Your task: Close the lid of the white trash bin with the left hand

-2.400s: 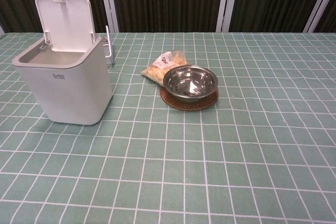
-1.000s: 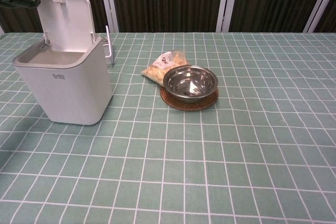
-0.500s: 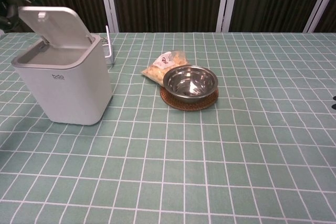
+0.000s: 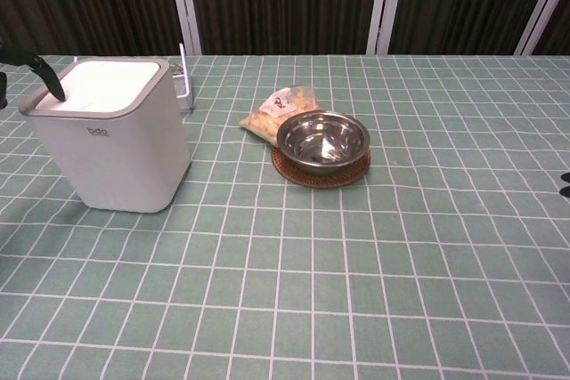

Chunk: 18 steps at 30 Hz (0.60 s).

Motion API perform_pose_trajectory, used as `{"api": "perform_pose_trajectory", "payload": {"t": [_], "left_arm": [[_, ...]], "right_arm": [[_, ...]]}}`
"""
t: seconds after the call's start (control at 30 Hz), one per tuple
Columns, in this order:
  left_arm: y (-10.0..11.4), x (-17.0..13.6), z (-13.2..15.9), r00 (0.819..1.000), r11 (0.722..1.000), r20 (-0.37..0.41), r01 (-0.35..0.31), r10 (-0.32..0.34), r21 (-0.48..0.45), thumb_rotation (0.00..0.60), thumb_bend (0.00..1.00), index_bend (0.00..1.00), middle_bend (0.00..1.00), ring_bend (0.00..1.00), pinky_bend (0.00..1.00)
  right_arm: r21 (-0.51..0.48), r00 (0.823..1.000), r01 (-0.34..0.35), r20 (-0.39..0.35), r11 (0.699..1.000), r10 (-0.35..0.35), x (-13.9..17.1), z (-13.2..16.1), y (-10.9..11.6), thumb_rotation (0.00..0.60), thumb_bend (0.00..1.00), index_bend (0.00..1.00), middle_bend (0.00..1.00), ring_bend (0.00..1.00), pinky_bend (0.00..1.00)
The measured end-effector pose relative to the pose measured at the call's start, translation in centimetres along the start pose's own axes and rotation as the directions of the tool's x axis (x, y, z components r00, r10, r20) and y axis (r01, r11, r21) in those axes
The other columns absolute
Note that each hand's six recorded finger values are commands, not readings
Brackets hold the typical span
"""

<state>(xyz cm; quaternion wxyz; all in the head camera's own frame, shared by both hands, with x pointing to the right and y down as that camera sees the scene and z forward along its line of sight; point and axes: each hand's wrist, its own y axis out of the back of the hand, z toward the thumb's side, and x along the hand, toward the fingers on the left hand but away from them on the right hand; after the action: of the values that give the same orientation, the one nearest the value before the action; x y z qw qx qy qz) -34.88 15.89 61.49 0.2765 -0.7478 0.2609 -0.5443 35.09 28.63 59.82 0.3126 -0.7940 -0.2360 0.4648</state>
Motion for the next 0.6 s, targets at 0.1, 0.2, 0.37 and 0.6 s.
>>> {"api": "perform_pose_trajectory", "payload": {"t": [0.1, 0.2, 0.37, 0.6], "left_arm": [[0.8, -0.4, 0.5, 0.998, 0.998, 0.017, -0.054, 0.054, -0.018, 0.6, 0.88, 0.22, 0.97, 0.96, 1.0], [2.4, -1.5, 1.1, 0.984, 0.986, 0.056, -0.167, 0.168, -0.019, 0.6, 0.76, 0.19, 0.82, 0.8, 0.93], [4.6, -6.0, 2.4, 0.904, 0.918, 0.17, -0.397, 0.392, -0.005, 0.6, 0.54, 0.18, 0.23, 0.17, 0.25], [-0.3, -13.5, -0.9, 0.879, 0.882, 0.137, -0.468, 0.458, 0.053, 0.6, 0.43, 0.12, 0.0, 0.0, 0.0]], "right_arm": [[-0.003, 1.0, 0.009, 0.004, 1.0, -0.009, 0.1, -0.1, 0.3, 0.6, 0.26, 0.0, 0.0, 0.0, 0.0], [-0.005, 1.0, 0.01, 0.009, 1.0, -0.01, 0.1, -0.2, 0.4, 0.6, 0.26, 0.0, 0.0, 0.0, 0.0], [0.002, 1.0, 0.003, 0.01, 1.0, -0.003, 0.2, -0.1, 0.2, 0.6, 0.26, 0.0, 0.0, 0.0, 0.0], [0.012, 1.0, -0.011, 0.016, 1.0, 0.011, 0.2, 0.0, -0.1, 0.6, 0.26, 0.0, 0.0, 0.0, 0.0]]}}
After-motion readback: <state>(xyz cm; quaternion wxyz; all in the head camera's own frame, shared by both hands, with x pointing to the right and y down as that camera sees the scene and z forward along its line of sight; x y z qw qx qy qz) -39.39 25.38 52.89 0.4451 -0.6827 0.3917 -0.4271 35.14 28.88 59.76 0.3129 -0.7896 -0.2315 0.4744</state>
